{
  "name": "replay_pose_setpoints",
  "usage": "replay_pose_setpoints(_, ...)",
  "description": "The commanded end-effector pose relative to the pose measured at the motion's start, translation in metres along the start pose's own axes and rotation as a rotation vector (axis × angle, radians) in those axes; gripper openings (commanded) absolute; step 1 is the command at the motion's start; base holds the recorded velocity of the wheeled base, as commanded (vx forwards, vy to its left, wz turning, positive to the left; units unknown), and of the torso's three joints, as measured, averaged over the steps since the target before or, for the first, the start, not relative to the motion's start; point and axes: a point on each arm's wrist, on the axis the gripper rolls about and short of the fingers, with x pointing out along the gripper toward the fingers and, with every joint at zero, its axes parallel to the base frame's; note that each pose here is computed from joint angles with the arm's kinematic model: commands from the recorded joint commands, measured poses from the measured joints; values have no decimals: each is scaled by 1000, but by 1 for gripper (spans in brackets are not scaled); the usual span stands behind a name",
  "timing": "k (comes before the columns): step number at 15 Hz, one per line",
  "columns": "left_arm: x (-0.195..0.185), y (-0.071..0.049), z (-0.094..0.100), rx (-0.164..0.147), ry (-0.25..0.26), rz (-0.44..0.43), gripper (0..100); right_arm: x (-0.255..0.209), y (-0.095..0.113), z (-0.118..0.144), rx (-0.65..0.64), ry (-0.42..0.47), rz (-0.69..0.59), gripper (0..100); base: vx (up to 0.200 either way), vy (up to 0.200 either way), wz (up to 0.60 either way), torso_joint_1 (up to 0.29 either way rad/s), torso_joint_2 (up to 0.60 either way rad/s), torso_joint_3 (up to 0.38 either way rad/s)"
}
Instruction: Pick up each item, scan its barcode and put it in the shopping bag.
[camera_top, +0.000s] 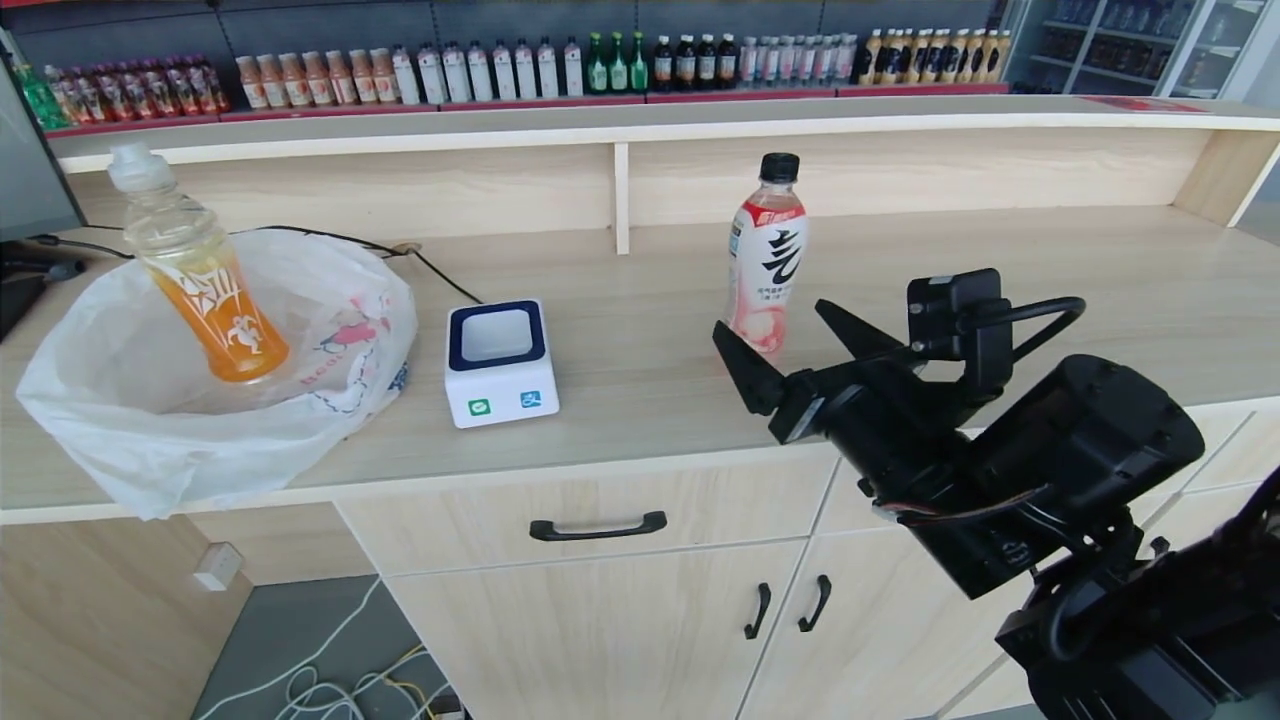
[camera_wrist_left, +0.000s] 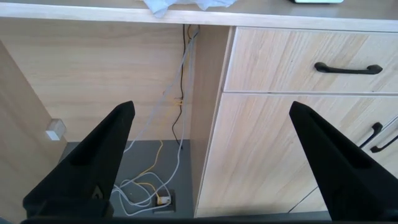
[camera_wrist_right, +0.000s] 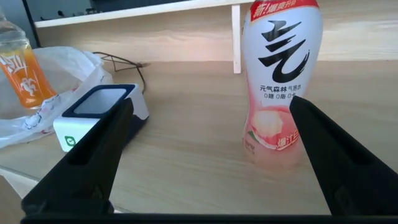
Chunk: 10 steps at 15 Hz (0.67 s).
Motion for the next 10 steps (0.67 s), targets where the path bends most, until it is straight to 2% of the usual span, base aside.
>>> replay_pose_setpoints(1, 0, 0, 0, 0, 0, 0, 100, 3, -6, 4, -16, -16, -14, 100, 0, 0, 0, 0, 0, 0)
replay_pose_setpoints(7, 0, 0, 0, 0, -2, 0, 100, 27, -21, 4, -41, 102, -60, 100, 0, 0, 0, 0, 0, 0)
replay_pose_setpoints(10, 0, 0, 0, 0, 0, 0, 100, 40, -24, 0, -34, 119, -75, 100, 0, 0, 0, 0, 0, 0)
